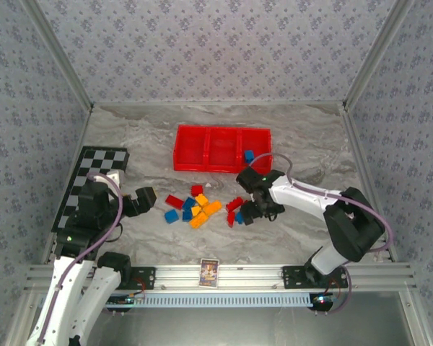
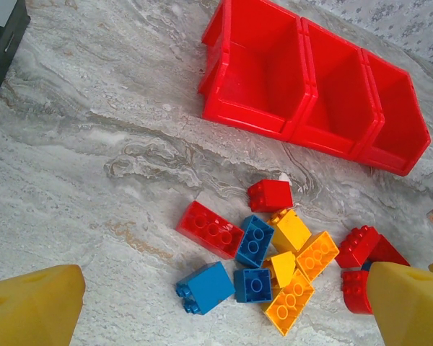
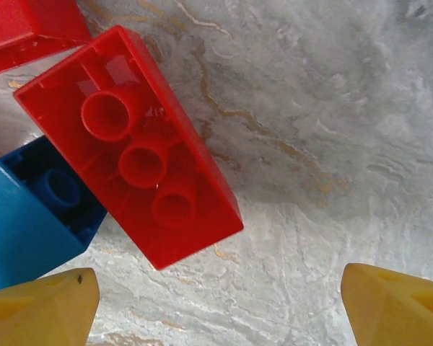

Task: Sort the legos into containers by color
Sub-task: Move the lego to the center of the table, then pick up the lego from the center of the table.

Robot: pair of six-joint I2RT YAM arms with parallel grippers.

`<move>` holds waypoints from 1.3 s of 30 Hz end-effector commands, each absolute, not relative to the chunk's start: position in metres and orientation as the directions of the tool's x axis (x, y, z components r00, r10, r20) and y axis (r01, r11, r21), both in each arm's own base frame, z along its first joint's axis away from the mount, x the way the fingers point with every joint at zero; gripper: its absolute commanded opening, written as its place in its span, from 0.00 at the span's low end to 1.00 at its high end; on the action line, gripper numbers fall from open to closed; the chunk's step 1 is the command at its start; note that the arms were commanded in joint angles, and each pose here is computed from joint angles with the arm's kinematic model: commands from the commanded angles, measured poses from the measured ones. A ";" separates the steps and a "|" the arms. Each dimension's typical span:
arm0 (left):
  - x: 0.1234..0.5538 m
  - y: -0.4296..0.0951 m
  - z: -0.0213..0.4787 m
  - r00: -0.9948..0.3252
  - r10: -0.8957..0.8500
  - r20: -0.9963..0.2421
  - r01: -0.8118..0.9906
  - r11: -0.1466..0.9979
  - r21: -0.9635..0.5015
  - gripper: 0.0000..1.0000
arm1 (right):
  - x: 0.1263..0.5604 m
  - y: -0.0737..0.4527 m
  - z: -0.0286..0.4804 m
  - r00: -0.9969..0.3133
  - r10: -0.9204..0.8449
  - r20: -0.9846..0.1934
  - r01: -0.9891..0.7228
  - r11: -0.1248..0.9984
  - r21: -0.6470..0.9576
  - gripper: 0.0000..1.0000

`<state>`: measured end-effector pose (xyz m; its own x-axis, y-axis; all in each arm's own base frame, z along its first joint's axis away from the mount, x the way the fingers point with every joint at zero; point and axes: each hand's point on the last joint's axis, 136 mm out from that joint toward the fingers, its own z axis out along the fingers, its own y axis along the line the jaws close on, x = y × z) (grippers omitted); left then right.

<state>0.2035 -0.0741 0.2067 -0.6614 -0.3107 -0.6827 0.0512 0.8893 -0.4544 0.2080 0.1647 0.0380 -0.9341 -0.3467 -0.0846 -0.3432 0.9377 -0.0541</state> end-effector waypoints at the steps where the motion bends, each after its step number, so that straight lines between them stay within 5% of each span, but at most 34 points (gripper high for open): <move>1: 0.207 -0.073 0.209 -0.648 -0.310 -0.696 0.057 0.891 -0.449 1.00 | 0.210 0.169 0.033 -0.936 -0.343 -0.076 -0.341 0.939 -0.039 0.89; 39: 0.206 -0.073 0.210 -0.644 -0.311 -0.699 0.057 0.892 -0.449 1.00 | 0.248 0.170 0.023 -0.942 -0.311 -0.124 -0.302 0.950 -0.084 0.60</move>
